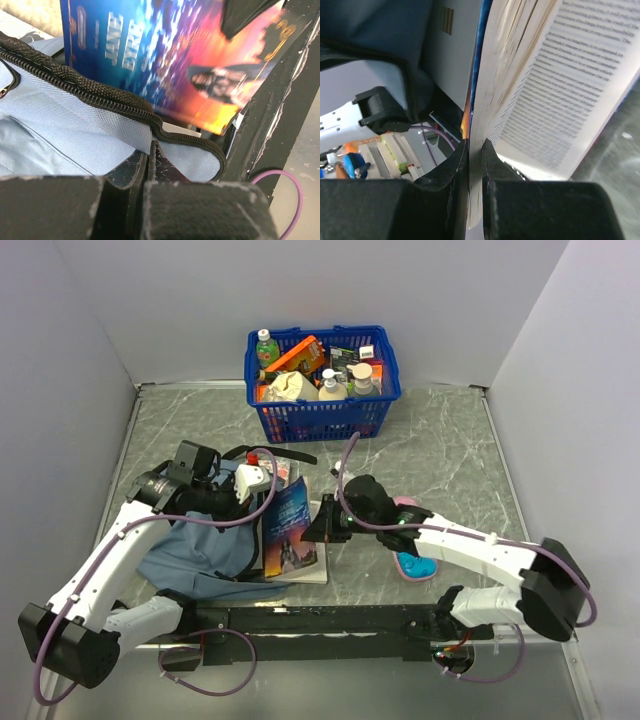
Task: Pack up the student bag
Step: Place the book in the student bag.
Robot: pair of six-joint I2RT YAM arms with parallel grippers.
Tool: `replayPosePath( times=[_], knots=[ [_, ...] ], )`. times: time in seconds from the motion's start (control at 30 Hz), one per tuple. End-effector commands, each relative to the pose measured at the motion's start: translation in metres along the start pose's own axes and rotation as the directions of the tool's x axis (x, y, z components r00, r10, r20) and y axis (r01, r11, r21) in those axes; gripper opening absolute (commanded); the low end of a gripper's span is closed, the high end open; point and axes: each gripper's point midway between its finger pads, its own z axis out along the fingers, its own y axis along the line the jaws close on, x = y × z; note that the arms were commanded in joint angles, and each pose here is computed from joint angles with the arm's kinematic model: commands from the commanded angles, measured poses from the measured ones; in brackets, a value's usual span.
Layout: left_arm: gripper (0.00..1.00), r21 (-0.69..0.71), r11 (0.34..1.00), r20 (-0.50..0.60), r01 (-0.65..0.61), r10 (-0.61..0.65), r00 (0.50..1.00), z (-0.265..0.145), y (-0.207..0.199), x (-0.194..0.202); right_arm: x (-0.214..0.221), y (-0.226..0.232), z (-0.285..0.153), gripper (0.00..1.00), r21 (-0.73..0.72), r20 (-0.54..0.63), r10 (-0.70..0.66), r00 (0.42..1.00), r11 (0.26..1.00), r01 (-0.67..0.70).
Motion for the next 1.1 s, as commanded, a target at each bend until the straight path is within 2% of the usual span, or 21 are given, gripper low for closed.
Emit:
replayPosePath(
  times=[0.0,0.43,0.63,0.83,1.07],
  knots=[
    [0.01,0.021,0.998,0.106,-0.065,0.063,0.992,-0.006,-0.002,-0.03,-0.047,0.065,-0.045,0.0,-0.094,0.147,-0.13,0.981,0.985,0.145],
    [0.01,0.028,0.997,0.111,-0.071,0.067,0.992,-0.007,-0.005,-0.029,-0.047,0.124,-0.042,0.0,-0.331,0.09,-0.162,0.983,0.926,0.183],
    [0.01,0.026,0.997,0.117,-0.072,0.069,0.991,-0.006,-0.007,-0.027,-0.055,0.179,-0.062,0.0,-0.481,0.132,-0.265,0.955,0.826,0.296],
    [0.01,0.027,0.997,0.113,-0.071,0.068,0.991,-0.005,-0.007,-0.024,-0.048,0.211,-0.083,0.0,-0.543,0.16,-0.328,0.931,0.759,0.361],
    [0.01,0.027,0.997,0.118,-0.075,0.072,0.99,-0.008,-0.007,-0.029,-0.028,0.198,-0.061,0.0,-0.607,0.072,-0.346,0.936,0.729,0.316]
  ],
)
